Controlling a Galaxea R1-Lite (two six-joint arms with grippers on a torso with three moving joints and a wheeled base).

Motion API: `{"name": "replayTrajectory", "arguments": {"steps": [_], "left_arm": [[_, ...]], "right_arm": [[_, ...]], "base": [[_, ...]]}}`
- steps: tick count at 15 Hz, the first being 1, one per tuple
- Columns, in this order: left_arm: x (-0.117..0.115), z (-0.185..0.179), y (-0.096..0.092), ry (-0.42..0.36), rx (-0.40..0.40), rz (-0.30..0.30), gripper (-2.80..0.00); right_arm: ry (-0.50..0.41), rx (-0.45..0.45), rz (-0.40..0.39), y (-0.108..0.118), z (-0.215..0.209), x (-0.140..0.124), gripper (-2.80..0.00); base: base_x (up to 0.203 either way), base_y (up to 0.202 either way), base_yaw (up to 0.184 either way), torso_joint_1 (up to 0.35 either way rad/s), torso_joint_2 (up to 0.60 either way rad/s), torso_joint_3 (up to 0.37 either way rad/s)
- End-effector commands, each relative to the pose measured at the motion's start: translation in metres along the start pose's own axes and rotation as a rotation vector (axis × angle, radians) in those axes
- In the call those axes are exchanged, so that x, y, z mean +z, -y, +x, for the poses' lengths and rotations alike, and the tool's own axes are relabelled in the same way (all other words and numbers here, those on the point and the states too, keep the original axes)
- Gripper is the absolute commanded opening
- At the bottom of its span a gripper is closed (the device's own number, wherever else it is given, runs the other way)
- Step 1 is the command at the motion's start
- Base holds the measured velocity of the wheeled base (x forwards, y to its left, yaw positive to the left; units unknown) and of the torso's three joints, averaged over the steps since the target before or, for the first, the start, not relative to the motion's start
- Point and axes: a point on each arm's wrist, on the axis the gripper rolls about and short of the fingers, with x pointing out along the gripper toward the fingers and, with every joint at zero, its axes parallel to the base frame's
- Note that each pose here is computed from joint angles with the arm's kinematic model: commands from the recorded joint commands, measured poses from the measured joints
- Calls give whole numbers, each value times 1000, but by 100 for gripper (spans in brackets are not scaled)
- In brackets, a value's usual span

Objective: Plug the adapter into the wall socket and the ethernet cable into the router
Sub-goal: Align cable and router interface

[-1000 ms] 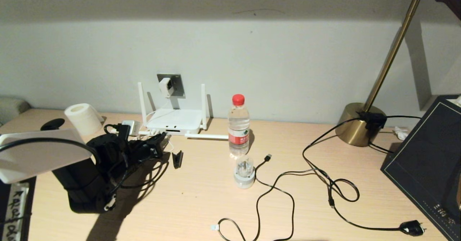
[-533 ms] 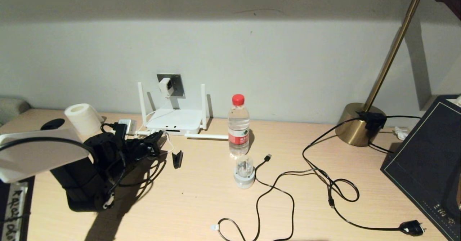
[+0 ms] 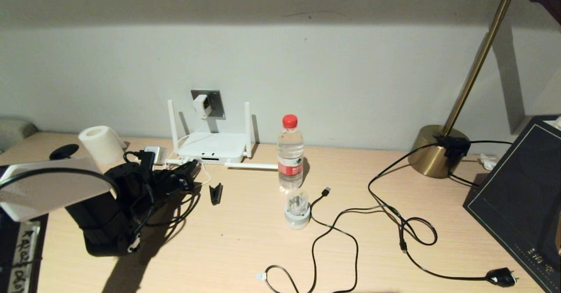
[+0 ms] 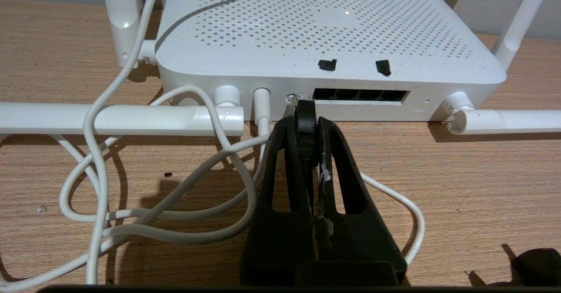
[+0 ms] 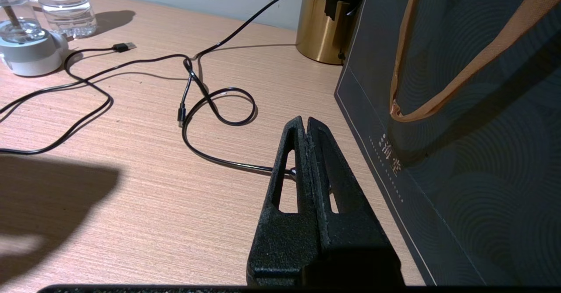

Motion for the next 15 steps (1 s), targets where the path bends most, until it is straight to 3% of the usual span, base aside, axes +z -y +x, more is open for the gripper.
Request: {"name": "replayTrajectory", "arguments": {"steps": [1,15], "left_arm": [[-4,1,-1,-1,0,-1,-280],[-2,-1,6,-7,-16,-2,-280]], "right_arm": [[-35,5,1,-1,2,-10,-280],[-35,5,1,-1,2,-10,-280]], "base": [[0,0,0,0,0,0],[0,0,0,0,0,0]]}}
